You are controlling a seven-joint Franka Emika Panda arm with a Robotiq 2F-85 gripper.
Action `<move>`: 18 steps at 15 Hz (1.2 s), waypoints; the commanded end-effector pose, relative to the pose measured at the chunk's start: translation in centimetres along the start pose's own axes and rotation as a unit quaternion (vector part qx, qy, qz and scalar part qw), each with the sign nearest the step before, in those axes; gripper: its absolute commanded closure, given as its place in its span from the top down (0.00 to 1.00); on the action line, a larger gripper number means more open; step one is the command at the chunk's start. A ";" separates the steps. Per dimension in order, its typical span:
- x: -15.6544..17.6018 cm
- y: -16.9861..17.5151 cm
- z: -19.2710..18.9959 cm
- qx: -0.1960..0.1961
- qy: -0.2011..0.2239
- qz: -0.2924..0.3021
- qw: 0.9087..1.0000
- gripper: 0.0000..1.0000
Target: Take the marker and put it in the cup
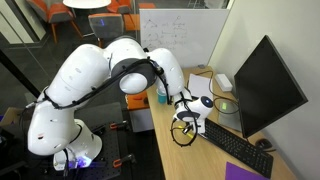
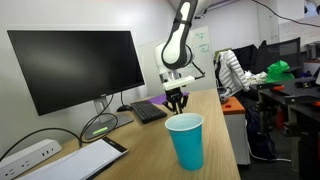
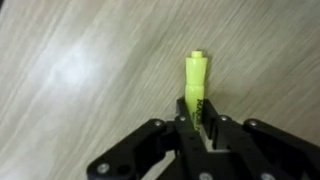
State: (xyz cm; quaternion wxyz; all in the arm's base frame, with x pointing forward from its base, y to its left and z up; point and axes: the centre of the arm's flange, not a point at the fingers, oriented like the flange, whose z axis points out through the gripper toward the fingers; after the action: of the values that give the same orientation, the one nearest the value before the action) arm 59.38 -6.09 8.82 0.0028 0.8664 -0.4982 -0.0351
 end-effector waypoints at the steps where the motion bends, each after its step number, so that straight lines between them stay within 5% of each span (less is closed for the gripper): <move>1: 0.3 0.3 -0.8 0.018 -0.047 0.020 0.999 0.05; 5: 1.4 0.8 -3.1 0.044 -0.150 0.032 0.987 0.05; 9: 0.8 0.7 -6.0 0.062 -0.255 0.012 0.965 0.05; 13: -2.5 -1.7 -6.8 0.076 -0.364 -0.011 0.928 0.05; 18: -7.1 -4.6 -8.3 0.098 -0.489 -0.038 0.866 0.05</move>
State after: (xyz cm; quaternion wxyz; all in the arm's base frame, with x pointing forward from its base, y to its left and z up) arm 59.57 0.88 16.94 -0.2832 0.7760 -0.4327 -0.3612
